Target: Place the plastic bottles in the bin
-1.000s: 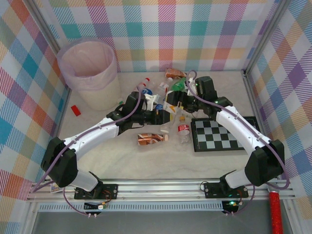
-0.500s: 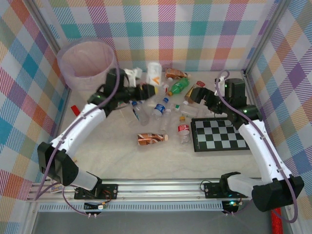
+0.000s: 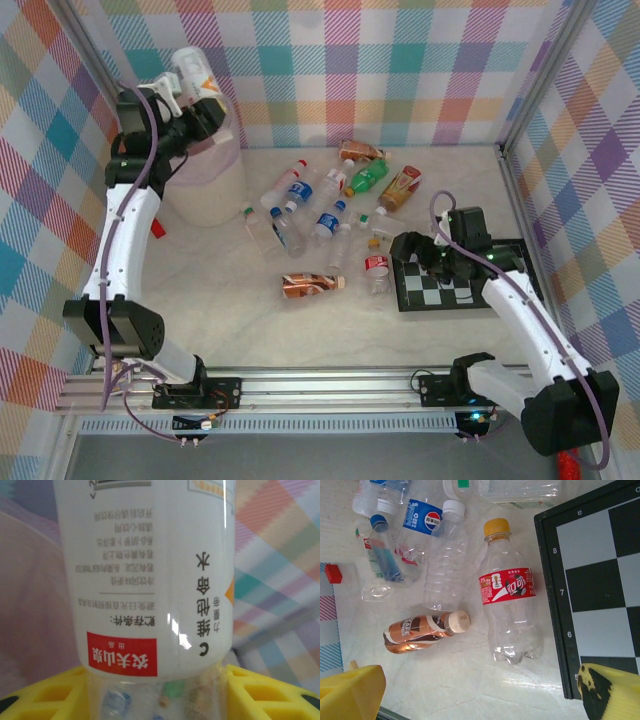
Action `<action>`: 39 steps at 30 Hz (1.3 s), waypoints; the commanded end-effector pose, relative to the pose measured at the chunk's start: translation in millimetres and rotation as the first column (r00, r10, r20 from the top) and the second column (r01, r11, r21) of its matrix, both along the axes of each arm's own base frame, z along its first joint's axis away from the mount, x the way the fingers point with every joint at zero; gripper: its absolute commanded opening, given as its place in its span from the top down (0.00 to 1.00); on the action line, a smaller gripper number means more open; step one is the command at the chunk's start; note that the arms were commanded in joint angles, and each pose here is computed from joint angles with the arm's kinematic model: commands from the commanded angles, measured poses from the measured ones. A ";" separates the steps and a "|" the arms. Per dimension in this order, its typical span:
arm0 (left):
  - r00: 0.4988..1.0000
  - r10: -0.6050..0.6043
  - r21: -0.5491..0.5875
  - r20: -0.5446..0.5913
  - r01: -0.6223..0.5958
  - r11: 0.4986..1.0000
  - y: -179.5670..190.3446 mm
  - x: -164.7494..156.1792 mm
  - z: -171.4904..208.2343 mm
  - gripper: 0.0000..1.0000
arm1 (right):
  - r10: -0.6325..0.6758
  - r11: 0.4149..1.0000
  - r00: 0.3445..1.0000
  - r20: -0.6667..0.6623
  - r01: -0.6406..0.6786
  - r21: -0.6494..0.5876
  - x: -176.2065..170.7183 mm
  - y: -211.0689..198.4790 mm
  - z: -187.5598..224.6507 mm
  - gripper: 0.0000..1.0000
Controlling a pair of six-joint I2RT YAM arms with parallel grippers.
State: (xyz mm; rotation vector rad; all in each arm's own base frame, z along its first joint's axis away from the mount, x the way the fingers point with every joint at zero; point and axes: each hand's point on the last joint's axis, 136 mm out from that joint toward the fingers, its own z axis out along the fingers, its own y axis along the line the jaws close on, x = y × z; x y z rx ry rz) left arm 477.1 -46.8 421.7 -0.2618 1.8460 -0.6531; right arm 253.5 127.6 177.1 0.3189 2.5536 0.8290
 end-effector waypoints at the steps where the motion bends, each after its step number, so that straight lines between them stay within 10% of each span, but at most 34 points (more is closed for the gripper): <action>1: 0.984 0.178 0.049 0.033 -0.179 0.983 50.1 22.7 11.1 0.79 | -0.009 1.000 1.000 -0.010 0.009 0.011 -13.6 -2.8 1.5 0.02; 19: 0.886 0.290 0.368 -0.361 -0.150 0.918 108.6 71.0 -124.2 0.72 | -0.093 0.995 0.996 -0.008 0.093 -0.046 -38.5 -24.5 3.1 0.01; 39: 0.909 0.205 0.373 -0.362 -0.060 0.926 95.3 60.2 -115.2 0.03 | -0.361 0.926 0.933 -0.004 0.358 -0.117 27.0 -74.7 32.1 0.01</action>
